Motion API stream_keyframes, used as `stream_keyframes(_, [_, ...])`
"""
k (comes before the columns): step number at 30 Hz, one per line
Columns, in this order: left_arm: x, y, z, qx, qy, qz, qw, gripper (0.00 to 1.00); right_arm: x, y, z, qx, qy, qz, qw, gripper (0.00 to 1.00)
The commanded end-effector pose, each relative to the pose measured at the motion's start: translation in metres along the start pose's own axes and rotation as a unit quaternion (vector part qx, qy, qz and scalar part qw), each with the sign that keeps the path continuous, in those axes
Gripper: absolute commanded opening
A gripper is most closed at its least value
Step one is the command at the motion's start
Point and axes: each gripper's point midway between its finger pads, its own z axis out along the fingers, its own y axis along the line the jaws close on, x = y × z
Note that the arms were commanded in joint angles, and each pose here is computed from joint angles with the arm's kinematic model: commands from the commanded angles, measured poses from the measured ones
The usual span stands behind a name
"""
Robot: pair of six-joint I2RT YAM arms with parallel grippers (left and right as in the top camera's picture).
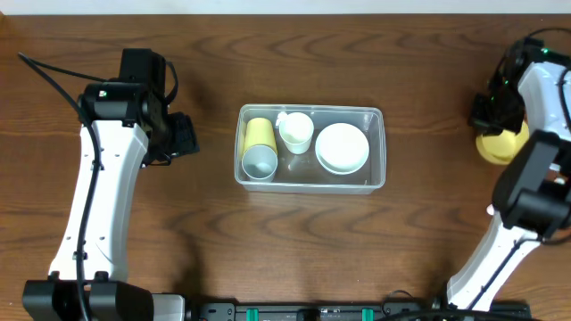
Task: Pack container
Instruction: 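Carry yellow bowl into container onto the grey bowl, release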
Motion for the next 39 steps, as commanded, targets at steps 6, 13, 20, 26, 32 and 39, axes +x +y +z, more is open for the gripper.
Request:
stream_keyframes(6, [0.001,0.002,0.002,0.000,0.005,0.000,1.000,0.71,0.037,0.119,-0.139,-0.096,-0.154,-0.204,0.962,0.01])
stream_keyframes(13, [0.001,0.002,0.002,0.000,0.005,0.000,1.000,0.71,0.108,0.211,-0.188,-0.112,-0.208,-0.367,0.900,0.01])
stream_keyframes(20, [0.001,0.002,0.002,0.000,0.005,0.000,1.000,0.71,0.161,0.269,-0.169,-0.128,-0.168,-0.433,0.876,0.01])
stream_keyframes(26, [0.001,0.002,0.002,0.000,0.005,0.000,1.000,0.71,0.177,0.284,-0.126,-0.120,-0.119,-0.426,0.889,0.01])
stream_keyframes(32, [0.001,0.002,0.002,0.000,0.004,0.000,1.000,0.71,0.183,0.278,-0.072,-0.104,-0.082,-0.416,0.900,0.01])
stream_keyframes(39, [0.001,0.002,0.002,0.000,0.004,0.000,1.000,0.71,0.191,0.269,-0.039,-0.095,-0.062,-0.417,0.902,0.02])
